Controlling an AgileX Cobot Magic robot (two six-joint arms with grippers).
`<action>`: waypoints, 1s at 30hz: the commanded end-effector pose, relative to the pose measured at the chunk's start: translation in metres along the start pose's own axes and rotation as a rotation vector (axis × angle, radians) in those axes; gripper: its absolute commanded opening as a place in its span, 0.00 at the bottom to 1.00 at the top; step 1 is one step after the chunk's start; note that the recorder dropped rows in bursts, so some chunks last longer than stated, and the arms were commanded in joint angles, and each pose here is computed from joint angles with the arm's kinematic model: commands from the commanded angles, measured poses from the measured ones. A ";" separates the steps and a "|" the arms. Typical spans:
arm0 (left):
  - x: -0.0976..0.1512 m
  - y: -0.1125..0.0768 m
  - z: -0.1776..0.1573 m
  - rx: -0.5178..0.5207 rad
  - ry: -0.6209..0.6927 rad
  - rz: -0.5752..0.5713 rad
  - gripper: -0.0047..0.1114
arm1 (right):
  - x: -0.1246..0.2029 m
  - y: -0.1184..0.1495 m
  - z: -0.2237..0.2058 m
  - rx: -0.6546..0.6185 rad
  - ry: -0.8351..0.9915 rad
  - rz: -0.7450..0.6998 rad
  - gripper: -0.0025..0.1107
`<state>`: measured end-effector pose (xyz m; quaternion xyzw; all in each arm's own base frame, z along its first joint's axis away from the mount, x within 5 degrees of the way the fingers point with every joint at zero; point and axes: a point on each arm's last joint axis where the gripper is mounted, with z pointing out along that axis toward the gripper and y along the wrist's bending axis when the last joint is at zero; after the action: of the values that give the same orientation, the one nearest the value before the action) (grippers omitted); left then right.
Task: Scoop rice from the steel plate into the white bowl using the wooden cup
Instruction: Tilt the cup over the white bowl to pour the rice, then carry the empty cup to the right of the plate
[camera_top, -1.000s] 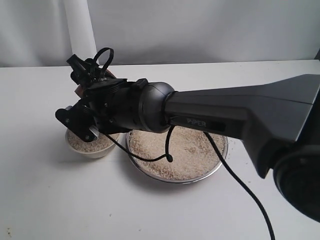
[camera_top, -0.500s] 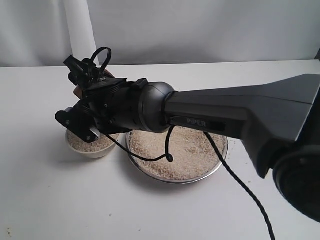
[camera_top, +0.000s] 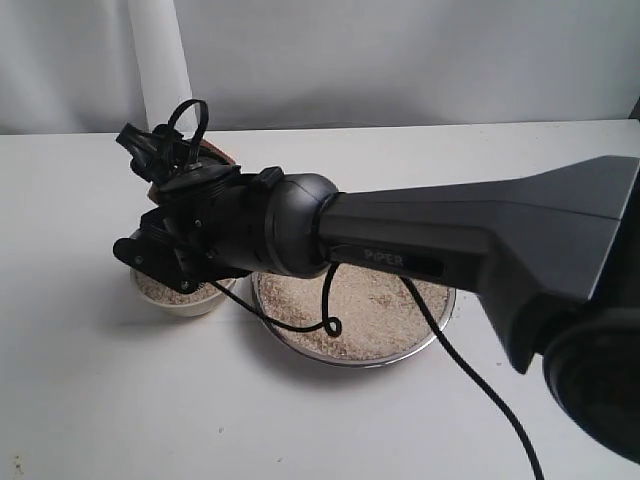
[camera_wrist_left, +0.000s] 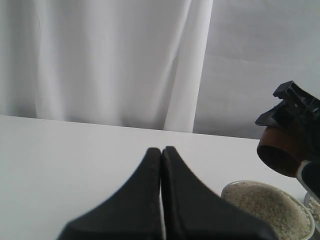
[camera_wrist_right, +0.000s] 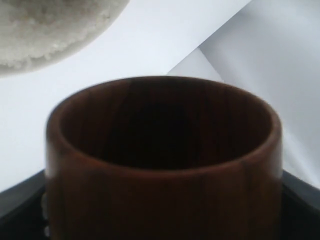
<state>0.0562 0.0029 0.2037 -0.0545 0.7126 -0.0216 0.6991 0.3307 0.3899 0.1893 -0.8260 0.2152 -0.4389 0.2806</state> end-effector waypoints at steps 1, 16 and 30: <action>0.000 0.000 0.000 0.006 0.000 -0.010 0.04 | 0.003 -0.007 -0.007 0.006 0.030 -0.026 0.02; 0.000 0.000 0.000 0.006 0.000 -0.010 0.04 | 0.007 -0.008 -0.018 -0.047 0.026 0.406 0.02; 0.000 0.000 0.000 0.006 0.000 -0.010 0.04 | 0.137 -0.026 -0.086 -0.181 -0.220 1.404 0.02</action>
<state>0.0562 0.0029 0.2037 -0.0545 0.7126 -0.0216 0.6991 0.3320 0.3230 0.2943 -0.6023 0.6726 -0.1049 0.4168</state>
